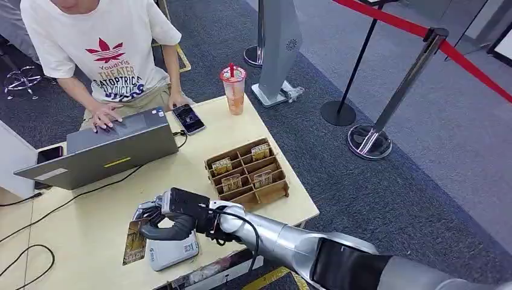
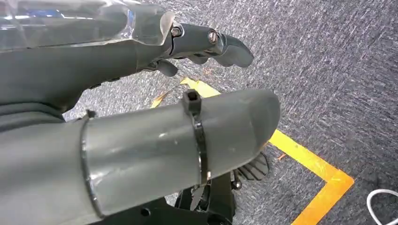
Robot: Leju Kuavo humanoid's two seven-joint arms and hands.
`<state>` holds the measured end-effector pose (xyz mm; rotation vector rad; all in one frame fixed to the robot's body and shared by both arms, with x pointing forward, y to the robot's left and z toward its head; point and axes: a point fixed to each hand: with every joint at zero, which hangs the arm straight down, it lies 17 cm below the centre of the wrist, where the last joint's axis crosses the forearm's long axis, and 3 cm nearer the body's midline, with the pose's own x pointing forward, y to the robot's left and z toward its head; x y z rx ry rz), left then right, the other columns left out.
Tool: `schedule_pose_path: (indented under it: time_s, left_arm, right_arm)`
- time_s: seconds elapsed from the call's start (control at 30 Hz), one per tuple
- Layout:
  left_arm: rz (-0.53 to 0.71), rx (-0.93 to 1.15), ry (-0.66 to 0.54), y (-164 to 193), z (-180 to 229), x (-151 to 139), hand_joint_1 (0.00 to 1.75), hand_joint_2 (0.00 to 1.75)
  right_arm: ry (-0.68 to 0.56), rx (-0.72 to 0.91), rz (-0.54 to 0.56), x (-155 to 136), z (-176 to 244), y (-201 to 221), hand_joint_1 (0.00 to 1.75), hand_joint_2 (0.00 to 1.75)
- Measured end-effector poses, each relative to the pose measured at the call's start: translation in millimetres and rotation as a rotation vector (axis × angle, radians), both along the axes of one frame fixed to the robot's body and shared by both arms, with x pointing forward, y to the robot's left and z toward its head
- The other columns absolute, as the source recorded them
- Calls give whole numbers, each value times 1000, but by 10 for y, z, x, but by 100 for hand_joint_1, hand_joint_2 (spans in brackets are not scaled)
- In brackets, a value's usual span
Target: Pass the card to the sensor for recognition and then transmit it.
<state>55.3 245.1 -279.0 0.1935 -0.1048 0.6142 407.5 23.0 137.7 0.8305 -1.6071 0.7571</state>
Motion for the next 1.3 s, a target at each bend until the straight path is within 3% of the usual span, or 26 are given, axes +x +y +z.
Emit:
schedule_pose_path:
  time_s: [0.4,1.03,1.3]
  left_arm:
    - [-16,-6,0,-16,-1,-4,0,0]
    - [-18,-17,20,-30,-14,-98,0,0]
    - [-20,-17,20,-22,-14,-98,0,0]
  right_arm:
    - [96,-140,-49,27,-635,-143,175,175]
    - [96,-134,-198,345,-653,-486,175,175]
    - [95,-163,-192,347,-728,-573,175,175]
